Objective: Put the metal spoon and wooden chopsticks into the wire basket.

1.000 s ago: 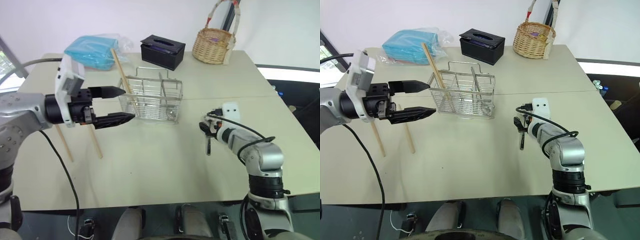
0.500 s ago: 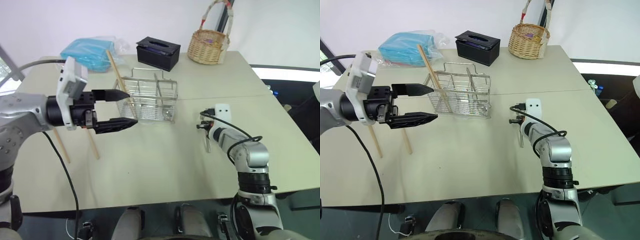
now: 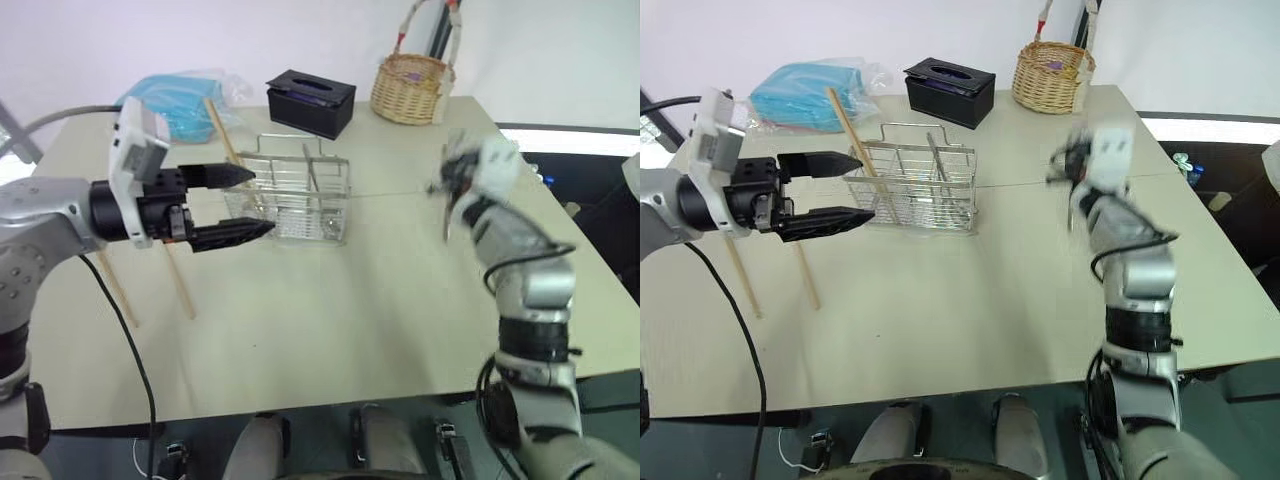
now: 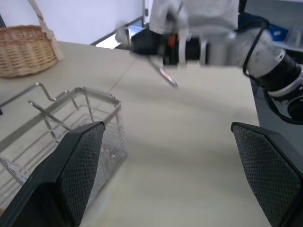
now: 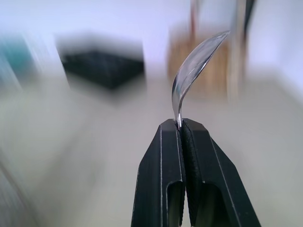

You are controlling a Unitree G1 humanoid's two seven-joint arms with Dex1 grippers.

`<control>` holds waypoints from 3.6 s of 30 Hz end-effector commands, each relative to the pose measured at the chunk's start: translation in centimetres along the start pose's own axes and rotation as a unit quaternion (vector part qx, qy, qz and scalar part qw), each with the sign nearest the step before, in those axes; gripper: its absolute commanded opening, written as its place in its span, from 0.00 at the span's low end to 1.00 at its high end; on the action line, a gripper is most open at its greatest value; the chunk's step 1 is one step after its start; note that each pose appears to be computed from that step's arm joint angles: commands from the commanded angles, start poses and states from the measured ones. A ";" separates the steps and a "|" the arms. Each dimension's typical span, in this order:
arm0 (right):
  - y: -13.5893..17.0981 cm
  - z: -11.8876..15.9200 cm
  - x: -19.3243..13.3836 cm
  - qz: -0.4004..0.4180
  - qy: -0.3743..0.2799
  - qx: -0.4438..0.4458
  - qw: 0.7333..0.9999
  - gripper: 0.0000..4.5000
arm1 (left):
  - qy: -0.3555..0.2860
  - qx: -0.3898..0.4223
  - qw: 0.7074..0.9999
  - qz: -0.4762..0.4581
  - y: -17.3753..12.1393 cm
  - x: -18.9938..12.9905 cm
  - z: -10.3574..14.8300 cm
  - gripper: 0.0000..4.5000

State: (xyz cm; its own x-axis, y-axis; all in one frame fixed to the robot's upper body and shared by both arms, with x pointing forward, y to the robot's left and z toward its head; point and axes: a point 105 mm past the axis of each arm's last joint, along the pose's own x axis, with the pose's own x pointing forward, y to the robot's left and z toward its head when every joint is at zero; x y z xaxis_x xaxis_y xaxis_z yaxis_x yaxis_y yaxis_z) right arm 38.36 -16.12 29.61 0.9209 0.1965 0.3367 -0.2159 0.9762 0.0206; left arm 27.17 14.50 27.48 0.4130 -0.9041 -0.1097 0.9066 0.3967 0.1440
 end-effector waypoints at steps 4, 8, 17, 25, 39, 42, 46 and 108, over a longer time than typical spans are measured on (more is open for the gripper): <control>7.8 3.9 2.7 0.116 -0.087 0.093 0.985 0.00 | -0.025 0.029 0.999 0.027 0.8 -0.1 1.4 1.00; 10.6 2.6 4.5 0.140 -0.089 0.111 0.980 0.00 | -0.033 0.033 0.998 0.039 0.9 -0.3 1.7 1.00; 13.6 -1.7 5.8 0.181 -0.062 0.127 0.973 0.00 | -0.034 0.034 0.997 0.068 0.8 -1.1 1.9 1.00; 13.8 -4.6 5.7 0.174 -0.042 0.121 0.976 0.42 | -0.039 0.034 0.995 0.087 1.0 -1.8 2.3 1.00; 9.0 -1.8 4.9 0.136 -0.064 0.102 0.983 0.86 | -0.058 0.029 0.987 0.146 3.2 -2.6 2.6 1.00; 8.7 1.9 3.5 0.205 -0.097 0.127 0.966 0.86 | -0.084 0.016 0.976 0.203 4.9 -3.9 3.2 1.00; 8.9 6.0 -0.4 0.338 -0.121 0.137 0.923 0.86 | -0.129 -0.021 0.938 0.320 7.9 -6.5 3.7 1.00; 5.9 0.1 -12.9 0.473 0.106 -0.009 0.875 0.87 | -0.173 -0.104 0.719 0.665 21.0 -15.5 -0.7 0.01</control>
State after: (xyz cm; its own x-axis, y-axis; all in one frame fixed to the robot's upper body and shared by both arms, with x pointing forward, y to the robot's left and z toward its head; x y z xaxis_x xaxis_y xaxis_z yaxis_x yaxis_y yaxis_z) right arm 25.34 -12.56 23.73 0.3589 0.9330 -0.0266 -0.9278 0.3535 -0.1196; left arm 40.54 38.10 25.54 0.9176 0.3968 0.0230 -0.3817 0.8958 -0.2277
